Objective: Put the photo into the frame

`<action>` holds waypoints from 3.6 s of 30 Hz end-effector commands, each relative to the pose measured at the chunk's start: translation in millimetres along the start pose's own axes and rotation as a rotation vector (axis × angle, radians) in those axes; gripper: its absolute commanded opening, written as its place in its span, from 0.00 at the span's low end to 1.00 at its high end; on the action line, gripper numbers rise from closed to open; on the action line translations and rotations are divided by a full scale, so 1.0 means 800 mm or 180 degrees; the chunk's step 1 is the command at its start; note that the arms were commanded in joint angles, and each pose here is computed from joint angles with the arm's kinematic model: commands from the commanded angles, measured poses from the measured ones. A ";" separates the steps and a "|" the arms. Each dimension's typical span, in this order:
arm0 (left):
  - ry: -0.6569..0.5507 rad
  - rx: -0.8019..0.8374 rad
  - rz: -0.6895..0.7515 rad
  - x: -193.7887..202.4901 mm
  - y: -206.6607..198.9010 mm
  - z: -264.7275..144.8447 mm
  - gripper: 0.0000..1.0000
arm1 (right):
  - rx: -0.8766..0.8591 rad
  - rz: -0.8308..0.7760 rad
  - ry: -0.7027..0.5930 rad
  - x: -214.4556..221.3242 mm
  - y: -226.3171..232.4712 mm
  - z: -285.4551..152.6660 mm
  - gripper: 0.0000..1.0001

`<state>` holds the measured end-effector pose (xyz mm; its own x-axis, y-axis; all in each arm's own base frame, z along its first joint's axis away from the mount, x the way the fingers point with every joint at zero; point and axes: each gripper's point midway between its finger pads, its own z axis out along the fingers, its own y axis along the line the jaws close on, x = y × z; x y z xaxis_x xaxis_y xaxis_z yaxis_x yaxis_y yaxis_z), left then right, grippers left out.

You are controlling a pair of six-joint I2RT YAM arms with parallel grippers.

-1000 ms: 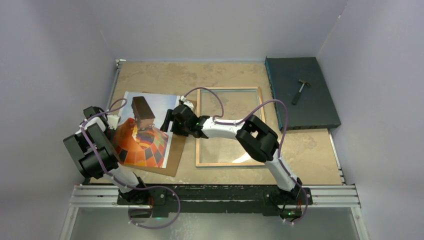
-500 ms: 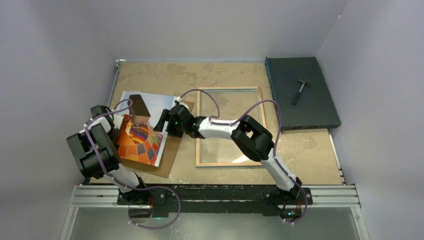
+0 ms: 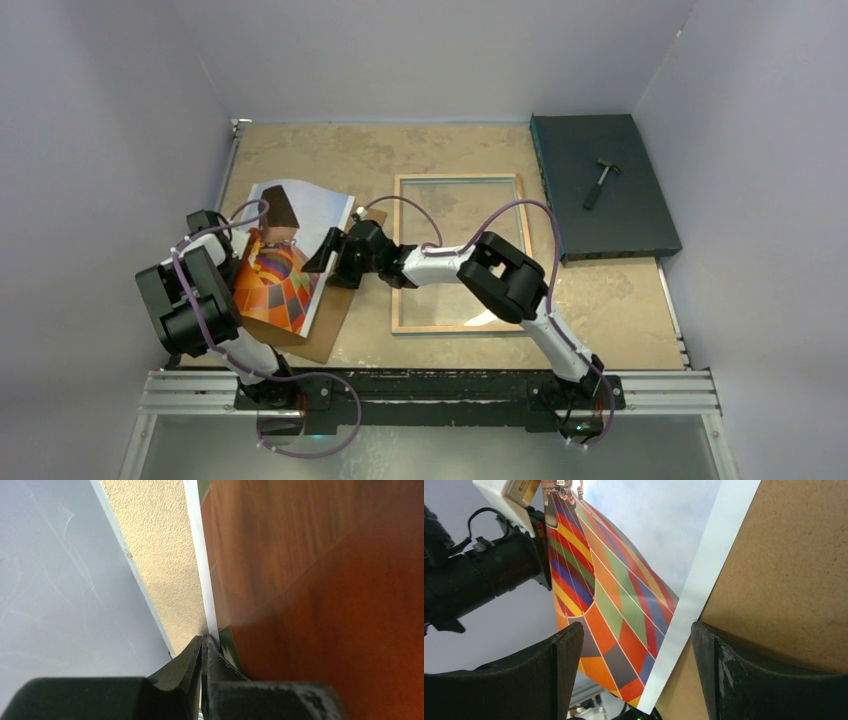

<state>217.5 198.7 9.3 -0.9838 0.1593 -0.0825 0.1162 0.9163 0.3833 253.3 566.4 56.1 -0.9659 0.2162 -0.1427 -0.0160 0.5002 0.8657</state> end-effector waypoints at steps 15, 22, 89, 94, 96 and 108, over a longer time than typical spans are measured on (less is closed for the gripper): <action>-0.0165 0.0924 0.0062 -0.003 -0.098 -0.007 0.00 | -0.0513 0.0495 -0.0110 0.006 0.020 -0.023 0.84; -0.0163 0.0981 0.0104 -0.002 -0.109 -0.015 0.00 | -0.0714 0.0531 -0.0372 -0.009 0.031 -0.042 0.85; -0.0418 0.1170 0.0170 -0.024 -0.119 -0.060 0.00 | -0.1702 0.0306 -0.0572 -0.045 0.131 -0.014 0.99; -0.0409 0.1168 0.0179 -0.023 -0.120 -0.058 0.00 | -0.1940 0.0303 -0.0534 -0.043 0.146 -0.038 0.99; -0.0409 0.1165 0.0181 -0.023 -0.119 -0.058 0.00 | -0.2044 0.0294 -0.0592 -0.050 0.153 -0.054 0.99; -0.0403 0.1158 0.0180 -0.022 -0.118 -0.060 0.00 | -0.2480 0.0196 -0.0807 -0.072 0.185 -0.111 0.99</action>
<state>214.0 101.3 12.5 -0.9563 0.2417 -0.1642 0.2321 0.9697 0.0761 286.1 569.3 148.3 -0.9011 0.4270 -0.0753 -0.1030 -0.0421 0.9938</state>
